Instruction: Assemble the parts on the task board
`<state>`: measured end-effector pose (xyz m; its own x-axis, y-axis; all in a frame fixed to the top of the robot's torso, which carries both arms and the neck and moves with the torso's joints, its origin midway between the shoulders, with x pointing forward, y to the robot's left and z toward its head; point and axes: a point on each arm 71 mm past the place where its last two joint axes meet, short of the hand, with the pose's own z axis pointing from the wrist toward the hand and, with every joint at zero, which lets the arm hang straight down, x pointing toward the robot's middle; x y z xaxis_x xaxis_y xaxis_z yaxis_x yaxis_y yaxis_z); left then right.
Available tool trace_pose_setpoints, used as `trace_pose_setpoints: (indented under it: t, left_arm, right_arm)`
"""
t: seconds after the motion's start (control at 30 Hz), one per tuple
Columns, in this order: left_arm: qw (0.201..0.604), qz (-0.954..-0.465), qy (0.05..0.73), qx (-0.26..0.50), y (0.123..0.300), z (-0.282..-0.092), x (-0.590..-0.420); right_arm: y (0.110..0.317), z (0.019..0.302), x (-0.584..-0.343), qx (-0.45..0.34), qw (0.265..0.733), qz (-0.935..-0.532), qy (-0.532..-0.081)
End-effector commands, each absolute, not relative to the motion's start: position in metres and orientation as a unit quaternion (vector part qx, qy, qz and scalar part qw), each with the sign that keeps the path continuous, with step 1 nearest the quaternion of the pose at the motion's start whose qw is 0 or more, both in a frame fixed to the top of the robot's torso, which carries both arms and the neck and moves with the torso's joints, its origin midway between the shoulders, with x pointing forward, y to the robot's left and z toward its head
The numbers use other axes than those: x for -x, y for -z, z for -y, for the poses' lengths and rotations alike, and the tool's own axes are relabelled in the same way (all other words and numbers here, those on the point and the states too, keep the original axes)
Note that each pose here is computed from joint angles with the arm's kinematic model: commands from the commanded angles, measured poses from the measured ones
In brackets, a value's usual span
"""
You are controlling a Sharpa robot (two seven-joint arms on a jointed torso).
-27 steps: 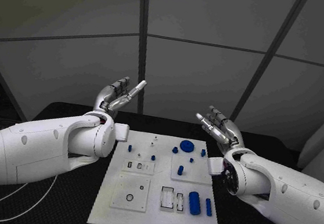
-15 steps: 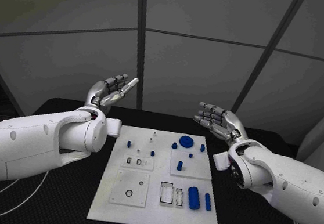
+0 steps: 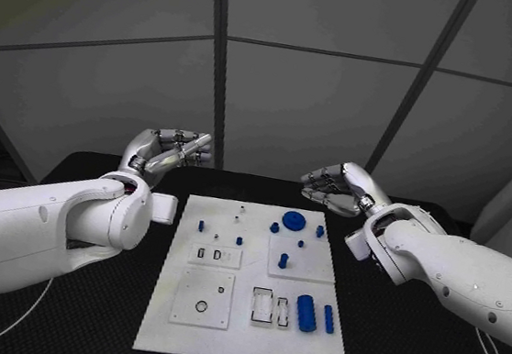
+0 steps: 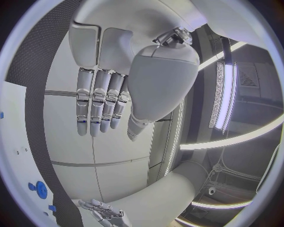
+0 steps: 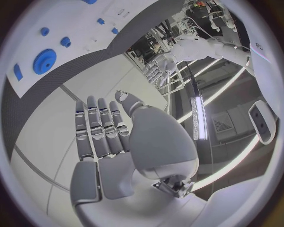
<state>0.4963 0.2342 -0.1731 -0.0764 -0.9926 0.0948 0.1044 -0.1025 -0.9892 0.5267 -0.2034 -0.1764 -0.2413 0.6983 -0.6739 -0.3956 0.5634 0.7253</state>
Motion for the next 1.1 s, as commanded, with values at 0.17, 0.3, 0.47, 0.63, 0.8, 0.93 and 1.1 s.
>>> trace_pose_setpoints:
  t: [0.17, 0.3, 0.47, 0.63, 0.8, 0.93, 1.1]
  left_arm:
    - [0.459, -0.495, 0.598, 0.432, 0.162, -0.229, -0.478]
    - [0.451, -0.499, 0.605, 0.427, 0.157, -0.228, -0.468]
    - [0.444, -0.501, 0.61, 0.423, 0.153, -0.226, -0.46]
    - [0.438, -0.503, 0.615, 0.421, 0.151, -0.224, -0.455]
    - [0.434, -0.504, 0.618, 0.419, 0.149, -0.222, -0.452]
    - [0.434, -0.504, 0.619, 0.418, 0.149, -0.222, -0.451]
    - [0.434, -0.503, 0.62, 0.418, 0.148, -0.222, -0.45]
  right_arm:
    - [0.166, 0.19, -0.533, 0.05, 0.618, -0.711, -0.331]
    - [0.159, 0.181, -0.536, 0.099, 0.628, -0.717, -0.285]
    - [0.154, 0.17, -0.537, 0.138, 0.636, -0.719, -0.245]
    - [0.152, 0.161, -0.538, 0.167, 0.639, -0.72, -0.214]
    - [0.153, 0.155, -0.538, 0.18, 0.636, -0.723, -0.199]
    - [0.153, 0.152, -0.539, 0.186, 0.636, -0.724, -0.192]
    - [0.153, 0.151, -0.539, 0.19, 0.633, -0.727, -0.188]
